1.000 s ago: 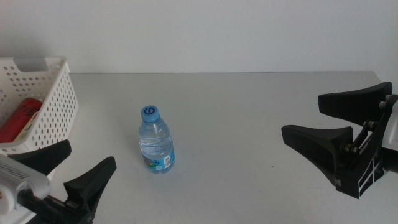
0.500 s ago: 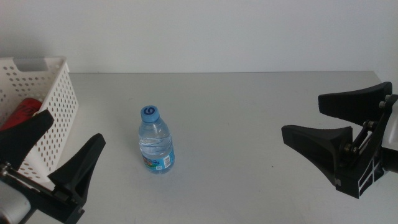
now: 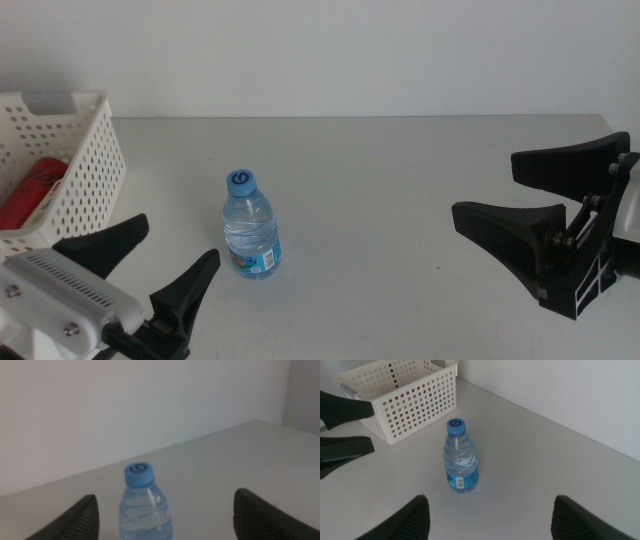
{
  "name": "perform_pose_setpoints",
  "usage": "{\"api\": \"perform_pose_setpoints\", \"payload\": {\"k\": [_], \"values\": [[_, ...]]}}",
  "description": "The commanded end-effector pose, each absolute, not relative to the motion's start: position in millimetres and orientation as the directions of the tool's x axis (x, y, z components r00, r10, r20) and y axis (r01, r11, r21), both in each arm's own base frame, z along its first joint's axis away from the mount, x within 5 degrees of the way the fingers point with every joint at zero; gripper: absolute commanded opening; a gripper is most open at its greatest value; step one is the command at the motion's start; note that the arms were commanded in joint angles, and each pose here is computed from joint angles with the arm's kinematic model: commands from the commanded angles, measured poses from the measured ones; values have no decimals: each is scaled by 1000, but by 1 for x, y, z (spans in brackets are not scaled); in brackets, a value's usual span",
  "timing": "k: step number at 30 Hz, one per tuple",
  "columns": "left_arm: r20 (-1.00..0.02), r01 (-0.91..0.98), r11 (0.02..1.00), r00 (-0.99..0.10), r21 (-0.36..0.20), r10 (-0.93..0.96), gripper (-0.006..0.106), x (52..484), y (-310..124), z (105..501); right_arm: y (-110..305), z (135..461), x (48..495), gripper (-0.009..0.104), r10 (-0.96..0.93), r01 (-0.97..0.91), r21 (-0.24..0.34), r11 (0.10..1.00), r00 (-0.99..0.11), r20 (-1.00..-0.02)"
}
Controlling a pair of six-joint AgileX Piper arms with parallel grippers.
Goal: Use arms to grab the bottles and put them into the dustbin to the left of the table.
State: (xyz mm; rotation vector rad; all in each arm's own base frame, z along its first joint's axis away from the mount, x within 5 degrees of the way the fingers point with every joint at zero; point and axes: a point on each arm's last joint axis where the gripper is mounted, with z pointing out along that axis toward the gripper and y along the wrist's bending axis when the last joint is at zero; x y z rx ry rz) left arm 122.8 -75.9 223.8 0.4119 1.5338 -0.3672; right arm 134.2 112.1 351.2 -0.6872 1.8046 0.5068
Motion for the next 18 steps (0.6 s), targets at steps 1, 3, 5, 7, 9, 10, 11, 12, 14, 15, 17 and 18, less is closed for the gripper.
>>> {"api": "perform_pose_setpoints", "payload": {"k": [1, 3, 5, 7, 9, 10, 11, 12, 14, 15, 17, 18], "values": [[-998, 478, 878, 44, -27, -55, 90, 130, -82, 234, 110, 367, 135, 61, -148, -656, -3, 755, -167, -975], [-999, 484, 874, 9, -39, -49, 90, 133, -85, 229, 110, 367, 135, 61, -148, -656, -3, 755, -167, -975], [-999, 484, 874, -12, -37, -36, 90, 135, -87, 225, 110, 367, 135, 61, -148, -656, -3, 755, -167, -975], [-999, 483, 875, -30, -33, -22, 90, 137, -88, 221, 110, 367, 135, 61, -148, -656, -3, 755, -167, -975], [-998, 475, 879, -57, -37, -11, 90, 139, -89, 217, 110, 367, 135, 61, -148, -656, -3, 755, -167, -975], [-997, 469, 882, -74, -41, -7, 90, 141, -89, 214, 110, 367, 135, 61, -148, -656, -3, 755, -167, -975], [-996, 458, 888, -93, -49, -7, 90, 142, -90, 211, 110, 367, 135, 61, -148, -656, -3, 755, -167, -975], [-994, 446, 893, -112, -56, -6, 90, 144, -90, 208, 110, 367, 135, 61, -148, -656, -3, 755, -167, -975], [-990, 417, 906, -137, -74, -17, 90, 147, -89, 204, 110, 367, 135, 61, -148, -656, -3, 755, -167, -975], [-990, 414, 907, -142, -71, -12, 90, 148, -89, 202, 110, 367, 135, 61, -148, -656, -3, 755, -167, -975], [-991, 408, 911, -135, -64, -9, 90, 151, -90, 200, 110, 367, 135, 61, -148, -656, -3, 755, -167, -975], [-992, 404, 913, -123, -60, -10, 90, 152, -91, 199, 110, 367, 135, 61, -148, -656, -3, 755, -167, -975]]}}
